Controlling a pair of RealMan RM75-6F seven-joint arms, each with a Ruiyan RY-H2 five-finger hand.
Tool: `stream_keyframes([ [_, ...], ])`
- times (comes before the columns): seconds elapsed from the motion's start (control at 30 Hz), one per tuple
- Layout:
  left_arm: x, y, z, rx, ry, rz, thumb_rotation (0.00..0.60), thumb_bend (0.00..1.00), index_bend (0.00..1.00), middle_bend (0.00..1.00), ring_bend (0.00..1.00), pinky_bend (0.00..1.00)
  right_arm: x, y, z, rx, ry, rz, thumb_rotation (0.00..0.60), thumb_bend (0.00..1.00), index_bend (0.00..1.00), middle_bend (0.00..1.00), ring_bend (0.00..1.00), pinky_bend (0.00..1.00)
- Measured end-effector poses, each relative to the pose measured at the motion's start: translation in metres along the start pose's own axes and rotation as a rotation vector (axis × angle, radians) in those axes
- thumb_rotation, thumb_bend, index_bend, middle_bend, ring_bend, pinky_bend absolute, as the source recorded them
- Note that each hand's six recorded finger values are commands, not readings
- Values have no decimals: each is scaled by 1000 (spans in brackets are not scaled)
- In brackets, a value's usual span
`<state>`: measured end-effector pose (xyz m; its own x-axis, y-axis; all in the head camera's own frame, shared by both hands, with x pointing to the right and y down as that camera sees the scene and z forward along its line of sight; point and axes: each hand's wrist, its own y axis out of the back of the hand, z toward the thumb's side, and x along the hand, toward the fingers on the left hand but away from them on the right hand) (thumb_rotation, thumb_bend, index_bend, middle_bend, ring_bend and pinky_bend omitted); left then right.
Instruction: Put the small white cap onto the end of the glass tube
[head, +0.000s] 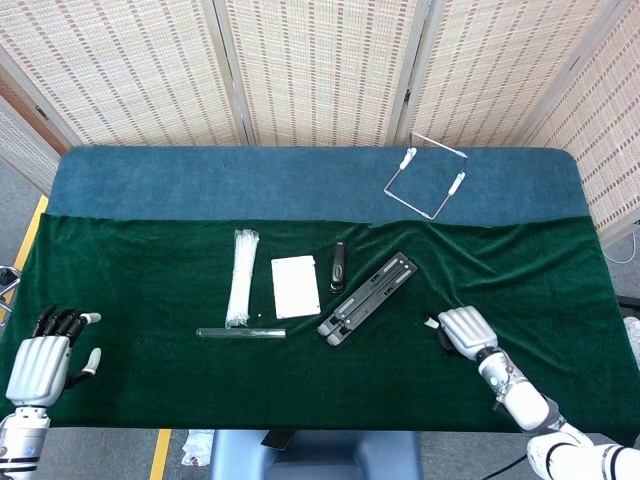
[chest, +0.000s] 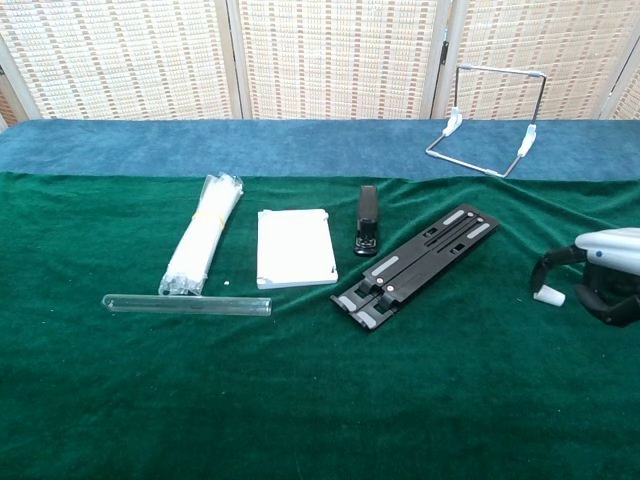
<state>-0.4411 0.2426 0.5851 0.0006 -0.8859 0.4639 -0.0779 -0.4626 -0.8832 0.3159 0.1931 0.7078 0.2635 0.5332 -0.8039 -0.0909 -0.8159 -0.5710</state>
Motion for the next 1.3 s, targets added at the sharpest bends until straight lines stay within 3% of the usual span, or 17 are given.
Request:
stream_keyframes([
  [0.77,1,-6,4,4,-8,-21,600,444,312,307,219,112,25,-4,-24,-6,-80,-24,600,823,300,886,1000,984],
  [1.13,2,-4,4,-4,-9,-18,600,444,310,307,219,111,32,11,-20,-30,-57,-109,600,823,298,886,1000,984],
  [1.2,2,-4,5,-5,-10,-18,600,445,309,307,219,111,34,18,-21,-45,-61,-140,600,739,291,886,1000,984],
  [1.27,2,-4,5,-9,-12,-18,600,445,308,307,219,111,34,24,-22,-57,-68,-172,600,501,285,886,1000,984],
  [1.3,2,-4,6,-10,-12,-18,600,445,307,307,219,111,35,25,-22,-58,-70,-181,600,443,285,886,1000,984],
])
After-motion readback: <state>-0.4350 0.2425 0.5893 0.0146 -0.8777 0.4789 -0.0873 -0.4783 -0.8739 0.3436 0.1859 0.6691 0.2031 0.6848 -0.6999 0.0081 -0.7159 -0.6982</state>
